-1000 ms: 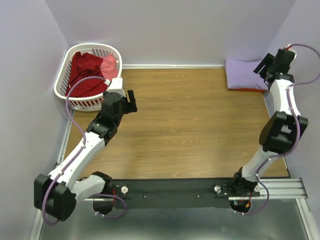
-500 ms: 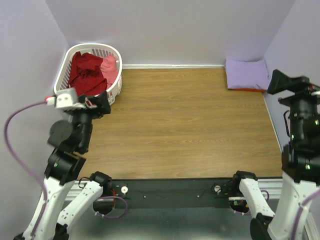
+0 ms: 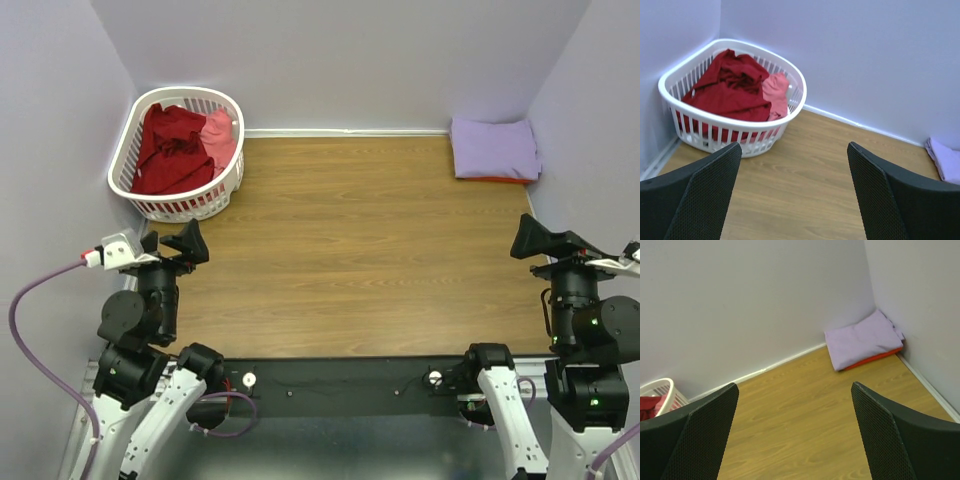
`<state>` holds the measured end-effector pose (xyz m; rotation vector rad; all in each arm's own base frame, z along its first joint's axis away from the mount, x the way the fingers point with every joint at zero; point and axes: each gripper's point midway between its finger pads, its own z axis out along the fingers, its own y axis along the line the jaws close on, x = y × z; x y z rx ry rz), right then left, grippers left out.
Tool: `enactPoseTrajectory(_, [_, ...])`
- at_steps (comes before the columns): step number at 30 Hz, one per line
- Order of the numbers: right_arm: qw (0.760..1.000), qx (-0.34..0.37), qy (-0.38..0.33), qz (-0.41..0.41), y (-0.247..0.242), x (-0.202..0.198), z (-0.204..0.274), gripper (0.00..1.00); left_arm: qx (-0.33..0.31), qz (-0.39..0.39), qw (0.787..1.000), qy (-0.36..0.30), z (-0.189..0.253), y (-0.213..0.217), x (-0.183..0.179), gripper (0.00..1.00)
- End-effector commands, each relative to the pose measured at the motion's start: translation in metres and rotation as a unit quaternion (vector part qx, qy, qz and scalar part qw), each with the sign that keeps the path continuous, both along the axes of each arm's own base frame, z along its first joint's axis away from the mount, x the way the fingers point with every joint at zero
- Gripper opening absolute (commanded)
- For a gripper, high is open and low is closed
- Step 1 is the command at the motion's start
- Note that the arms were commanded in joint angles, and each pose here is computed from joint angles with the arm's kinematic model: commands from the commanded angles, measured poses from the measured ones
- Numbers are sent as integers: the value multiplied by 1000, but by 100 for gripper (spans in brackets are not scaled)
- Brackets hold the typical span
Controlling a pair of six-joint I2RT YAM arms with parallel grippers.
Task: Fold and stack the t-shirts
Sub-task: Reset both grippers
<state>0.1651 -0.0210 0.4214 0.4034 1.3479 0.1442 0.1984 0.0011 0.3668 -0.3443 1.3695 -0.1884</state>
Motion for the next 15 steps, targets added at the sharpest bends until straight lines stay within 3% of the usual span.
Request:
enactPoseTrajectory(1, [999, 4, 29, -26, -10, 3, -26, 100, -36, 17, 999, -8, -18, 7, -3, 95])
enactPoseTrajectory(15, [998, -9, 52, -21, -8, 9, -45, 100, -51, 24, 998, -10, -38, 6, 3, 95])
